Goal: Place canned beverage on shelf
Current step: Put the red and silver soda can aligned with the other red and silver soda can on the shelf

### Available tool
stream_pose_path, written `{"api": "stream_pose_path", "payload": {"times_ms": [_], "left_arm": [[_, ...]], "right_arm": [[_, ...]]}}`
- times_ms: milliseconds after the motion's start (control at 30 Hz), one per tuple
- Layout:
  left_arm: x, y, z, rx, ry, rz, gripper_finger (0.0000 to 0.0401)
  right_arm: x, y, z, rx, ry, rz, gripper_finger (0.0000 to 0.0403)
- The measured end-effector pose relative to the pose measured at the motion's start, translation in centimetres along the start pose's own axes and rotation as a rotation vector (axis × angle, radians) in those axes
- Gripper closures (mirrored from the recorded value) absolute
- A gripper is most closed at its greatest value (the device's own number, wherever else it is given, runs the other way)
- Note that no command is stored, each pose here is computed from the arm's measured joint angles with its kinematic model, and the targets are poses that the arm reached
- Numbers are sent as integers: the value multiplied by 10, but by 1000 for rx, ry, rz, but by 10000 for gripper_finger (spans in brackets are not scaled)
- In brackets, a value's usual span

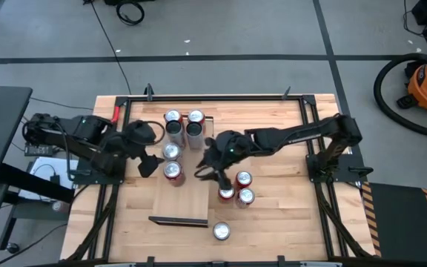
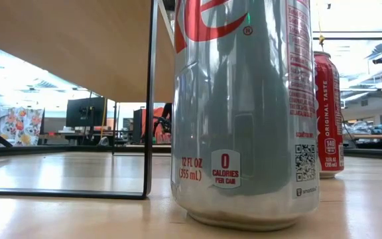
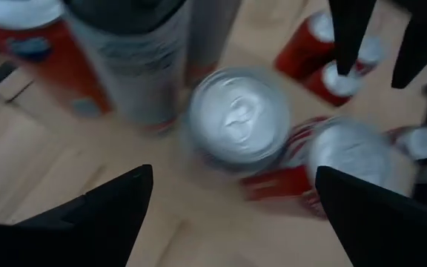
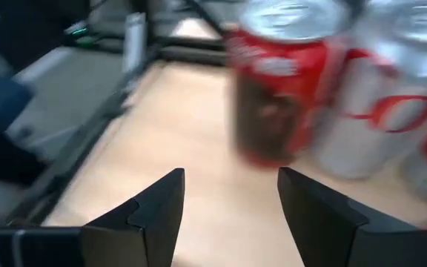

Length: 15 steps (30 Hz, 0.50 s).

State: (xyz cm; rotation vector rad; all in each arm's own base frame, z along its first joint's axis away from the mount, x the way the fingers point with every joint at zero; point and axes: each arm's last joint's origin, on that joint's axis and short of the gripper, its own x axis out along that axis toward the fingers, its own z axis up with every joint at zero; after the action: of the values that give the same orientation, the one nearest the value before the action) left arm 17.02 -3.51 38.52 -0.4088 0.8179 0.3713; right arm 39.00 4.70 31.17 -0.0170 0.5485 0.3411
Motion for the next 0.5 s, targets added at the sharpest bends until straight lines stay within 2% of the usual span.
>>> {"api": "stream_pose_path", "payload": {"times_ms": [133,267,500], "left_arm": [[-1,-6,7,-33,-60,-76,12],[-2,-8,13,-99,-115,-114,12],[-5,-15,28,-187,-246,-201,12]], "right_arm": [[-8,17,-4,-45,71,134,176],[-8,36,-10,-69,142,187,168],[-5,67,-13,-71,183,246,111]]}}
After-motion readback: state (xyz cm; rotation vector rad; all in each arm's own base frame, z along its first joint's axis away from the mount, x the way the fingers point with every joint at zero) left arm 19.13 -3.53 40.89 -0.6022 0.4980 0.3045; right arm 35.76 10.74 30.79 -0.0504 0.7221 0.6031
